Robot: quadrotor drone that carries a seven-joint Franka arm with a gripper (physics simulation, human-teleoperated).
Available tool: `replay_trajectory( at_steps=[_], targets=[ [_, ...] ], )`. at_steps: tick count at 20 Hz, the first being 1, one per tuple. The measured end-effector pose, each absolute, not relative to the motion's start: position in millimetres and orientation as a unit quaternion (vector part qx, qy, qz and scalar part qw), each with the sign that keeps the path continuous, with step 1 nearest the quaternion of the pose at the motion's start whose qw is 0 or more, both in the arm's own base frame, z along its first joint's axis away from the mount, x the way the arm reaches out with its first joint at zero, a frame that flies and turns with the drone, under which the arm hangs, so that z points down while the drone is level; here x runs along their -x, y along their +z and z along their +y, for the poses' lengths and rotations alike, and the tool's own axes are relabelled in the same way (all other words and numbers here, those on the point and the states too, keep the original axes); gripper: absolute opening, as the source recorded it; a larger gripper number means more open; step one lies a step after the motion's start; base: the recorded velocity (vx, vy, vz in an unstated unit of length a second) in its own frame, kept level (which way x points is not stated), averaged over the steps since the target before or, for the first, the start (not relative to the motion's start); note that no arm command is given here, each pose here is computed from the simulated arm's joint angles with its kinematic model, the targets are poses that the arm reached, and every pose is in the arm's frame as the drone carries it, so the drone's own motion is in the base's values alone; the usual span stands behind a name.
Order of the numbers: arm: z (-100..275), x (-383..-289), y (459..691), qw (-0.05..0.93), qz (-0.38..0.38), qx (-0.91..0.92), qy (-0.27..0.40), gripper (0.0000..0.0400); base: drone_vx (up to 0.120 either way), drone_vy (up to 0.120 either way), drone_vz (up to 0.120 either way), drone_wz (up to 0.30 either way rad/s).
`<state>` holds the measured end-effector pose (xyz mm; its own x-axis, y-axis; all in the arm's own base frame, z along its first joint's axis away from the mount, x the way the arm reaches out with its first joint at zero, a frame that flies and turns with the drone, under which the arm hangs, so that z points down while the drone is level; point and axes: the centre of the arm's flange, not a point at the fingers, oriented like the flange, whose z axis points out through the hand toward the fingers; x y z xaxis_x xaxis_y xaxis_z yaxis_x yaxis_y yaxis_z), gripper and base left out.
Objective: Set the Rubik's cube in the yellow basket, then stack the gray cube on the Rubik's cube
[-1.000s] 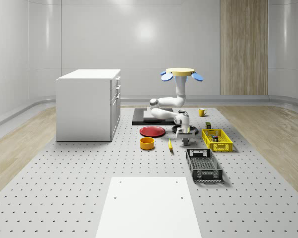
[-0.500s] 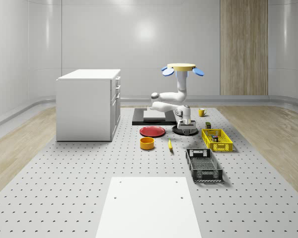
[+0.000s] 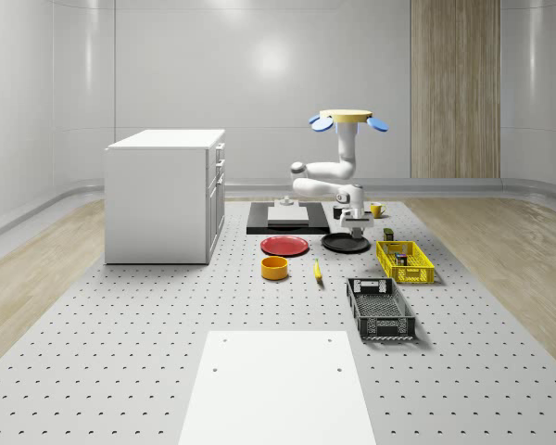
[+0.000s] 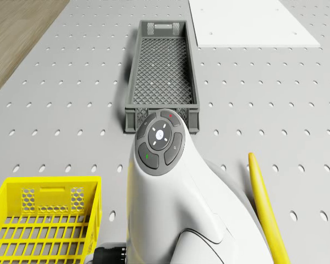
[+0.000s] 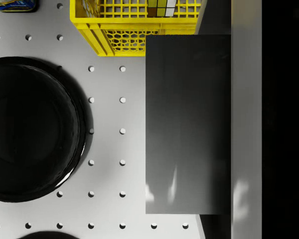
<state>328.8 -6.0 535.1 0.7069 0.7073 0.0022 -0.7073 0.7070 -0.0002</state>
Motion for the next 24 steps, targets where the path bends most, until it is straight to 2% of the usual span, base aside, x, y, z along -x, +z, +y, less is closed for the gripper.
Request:
replay_trajectory(
  at_steps=[14,22,24],
  targets=[
    [-6.0,-328.8,534.7,0.924,-0.001,0.000,0.383,0.0250,0.000,0.120,0.000,0.000],
    [-6.0,-328.7,534.7,0.924,-0.001,0.000,0.383,0.0250,0.000,0.120,-0.115,0.000],
    [-6.0,-328.7,534.7,0.924,-0.001,0.000,0.383,0.0250,0.000,0.120,-0.020,0.000]
  ],
)
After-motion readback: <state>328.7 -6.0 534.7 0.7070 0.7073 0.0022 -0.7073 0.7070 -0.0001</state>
